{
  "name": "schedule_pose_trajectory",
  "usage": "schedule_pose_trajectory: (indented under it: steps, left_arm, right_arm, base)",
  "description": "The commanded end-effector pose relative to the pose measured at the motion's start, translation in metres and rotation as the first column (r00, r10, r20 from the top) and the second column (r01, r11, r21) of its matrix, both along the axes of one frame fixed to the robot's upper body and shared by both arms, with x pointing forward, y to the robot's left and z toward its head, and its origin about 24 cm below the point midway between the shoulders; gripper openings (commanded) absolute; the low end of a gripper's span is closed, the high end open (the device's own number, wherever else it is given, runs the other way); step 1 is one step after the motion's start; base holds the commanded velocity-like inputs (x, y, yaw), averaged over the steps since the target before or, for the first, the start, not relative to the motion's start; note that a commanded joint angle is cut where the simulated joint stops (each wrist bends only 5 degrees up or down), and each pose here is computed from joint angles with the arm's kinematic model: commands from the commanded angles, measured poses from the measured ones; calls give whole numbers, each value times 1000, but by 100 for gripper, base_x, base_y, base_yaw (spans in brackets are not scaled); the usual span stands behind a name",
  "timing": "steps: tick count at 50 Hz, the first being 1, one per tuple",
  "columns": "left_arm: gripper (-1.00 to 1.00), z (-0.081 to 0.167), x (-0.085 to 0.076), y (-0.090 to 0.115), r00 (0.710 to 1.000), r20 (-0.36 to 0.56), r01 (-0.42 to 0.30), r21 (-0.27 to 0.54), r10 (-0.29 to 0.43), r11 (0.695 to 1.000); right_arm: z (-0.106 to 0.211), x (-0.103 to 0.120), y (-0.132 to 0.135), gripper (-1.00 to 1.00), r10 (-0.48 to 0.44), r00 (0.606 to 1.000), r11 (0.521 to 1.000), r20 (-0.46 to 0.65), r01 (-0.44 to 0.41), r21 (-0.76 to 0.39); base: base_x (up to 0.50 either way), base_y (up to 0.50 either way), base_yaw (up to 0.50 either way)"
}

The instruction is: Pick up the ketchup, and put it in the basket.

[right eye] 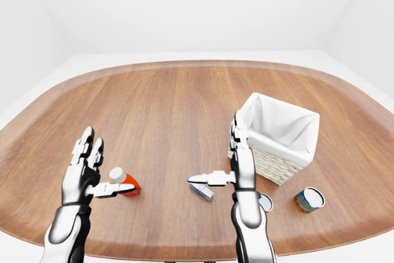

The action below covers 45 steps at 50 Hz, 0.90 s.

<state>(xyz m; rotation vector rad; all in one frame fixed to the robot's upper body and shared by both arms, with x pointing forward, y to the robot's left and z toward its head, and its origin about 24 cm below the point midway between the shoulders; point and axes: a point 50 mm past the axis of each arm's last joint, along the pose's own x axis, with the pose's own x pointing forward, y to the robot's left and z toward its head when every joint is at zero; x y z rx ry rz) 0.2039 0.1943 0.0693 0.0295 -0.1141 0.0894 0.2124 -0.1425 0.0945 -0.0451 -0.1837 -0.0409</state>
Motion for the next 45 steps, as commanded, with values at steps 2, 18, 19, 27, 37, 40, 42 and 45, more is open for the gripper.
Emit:
schedule_pose_trajectory:
  steps: [2,18,19,27,37,40,42,45]
  left_arm:
    - [100,-55,-3,43,966,-196,-164,57,172,985]
    - [100,-79,1,51,931,-297,-200,68,211,978]
    - [100,-79,2,51,931,-300,-199,68,210,978]
    - [100,-83,5,50,926,-316,-197,70,209,978]
    - [100,-93,12,48,912,-356,-193,70,206,979]
    - [100,-95,14,47,909,-364,-191,72,205,979]
    - [100,-96,15,46,906,-372,-189,74,203,979]
    - [100,-98,17,46,902,-380,-189,74,203,979]
  right_arm:
    - [-6,4,1,100,4,1000,1000,-10,-4,-8]
    - [-6,4,2,100,6,1000,1000,-12,-6,-8]
    - [-6,4,3,100,7,1000,1000,-12,-7,-9]
    - [-6,3,3,100,9,1000,1000,-11,-9,-9]
    - [-6,3,3,100,11,1000,1000,-10,-11,-10]
    - [-6,3,3,100,11,1000,1000,-10,-11,-10]
    - [-6,3,3,100,10,1000,1000,-11,-10,-10]
    - [-6,3,3,100,10,1000,1000,-11,-11,-10]
  base:
    - [0,0,0]
    - [0,0,0]
    - [0,0,0]
    - [0,0,0]
    - [0,0,0]
    - [0,0,0]
    - [0,0,0]
    - [0,0,0]
